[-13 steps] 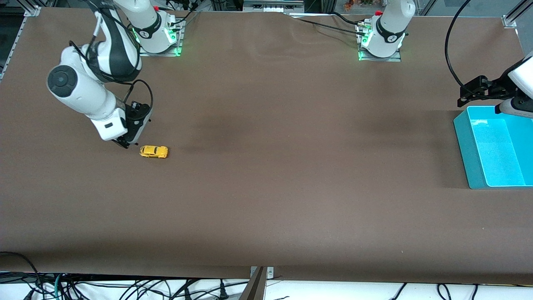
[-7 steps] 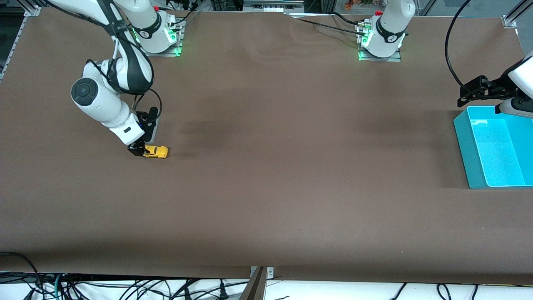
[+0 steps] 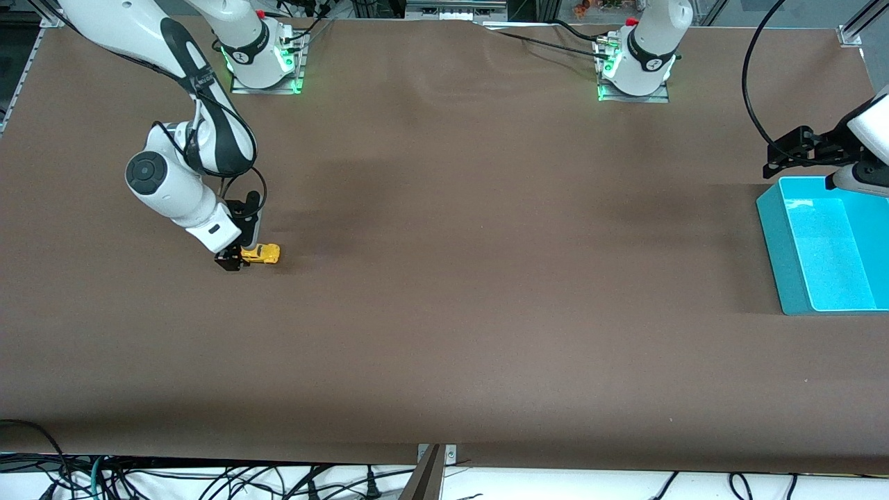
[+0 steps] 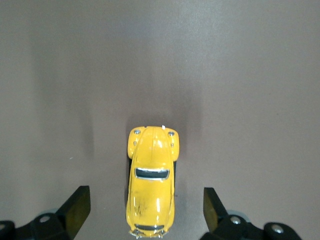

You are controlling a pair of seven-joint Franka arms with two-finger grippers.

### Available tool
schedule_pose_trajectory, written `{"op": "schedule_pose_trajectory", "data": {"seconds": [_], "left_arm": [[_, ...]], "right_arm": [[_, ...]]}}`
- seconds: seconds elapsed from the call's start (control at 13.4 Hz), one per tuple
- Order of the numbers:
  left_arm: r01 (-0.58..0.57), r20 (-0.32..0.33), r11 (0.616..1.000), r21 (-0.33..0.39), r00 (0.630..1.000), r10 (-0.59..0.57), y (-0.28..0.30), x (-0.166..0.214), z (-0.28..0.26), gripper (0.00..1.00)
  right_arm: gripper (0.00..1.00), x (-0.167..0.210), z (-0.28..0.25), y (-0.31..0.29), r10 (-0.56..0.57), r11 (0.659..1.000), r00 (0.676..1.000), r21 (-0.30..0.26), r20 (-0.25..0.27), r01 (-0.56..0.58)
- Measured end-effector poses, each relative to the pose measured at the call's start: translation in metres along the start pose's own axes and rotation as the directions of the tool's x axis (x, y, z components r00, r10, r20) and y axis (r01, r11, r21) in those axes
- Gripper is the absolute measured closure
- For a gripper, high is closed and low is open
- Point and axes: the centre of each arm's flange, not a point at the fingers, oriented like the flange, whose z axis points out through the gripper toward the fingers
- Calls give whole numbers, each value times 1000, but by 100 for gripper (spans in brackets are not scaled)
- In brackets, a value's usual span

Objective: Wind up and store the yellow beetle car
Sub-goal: 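Move the right gripper over the yellow beetle car, then lower the right gripper and grasp the yellow car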

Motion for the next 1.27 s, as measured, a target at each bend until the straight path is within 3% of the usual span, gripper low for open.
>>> {"op": "schedule_pose_trajectory", "data": {"seconds": [0.3,0.52,0.6,0.67,0.74,0.89,1.27], "left_arm": [[0,0,1000,0,1000,0,0,0,0,0],[0,0,1000,0,1000,0,0,0,0,0],[0,0,1000,0,1000,0,0,0,0,0],[0,0,1000,0,1000,0,0,0,0,0],[0,0,1000,0,1000,0,0,0,0,0],[0,0,1000,0,1000,0,0,0,0,0],[0,0,1000,0,1000,0,0,0,0,0]], "right_arm": [[10,-2,14,0,-21,1000,1000,-14,-1,21],[38,-4,21,-1,-29,1000,1000,-12,-2,29],[39,-3,22,-1,-32,999,999,-12,-3,32],[46,-1,22,-1,-37,999,999,-12,-4,37],[46,0,22,-1,-48,999,999,-12,-5,48],[56,0,21,-1,-66,998,998,-14,-5,66],[56,-2,21,0,-72,997,997,-13,-5,72]]}}
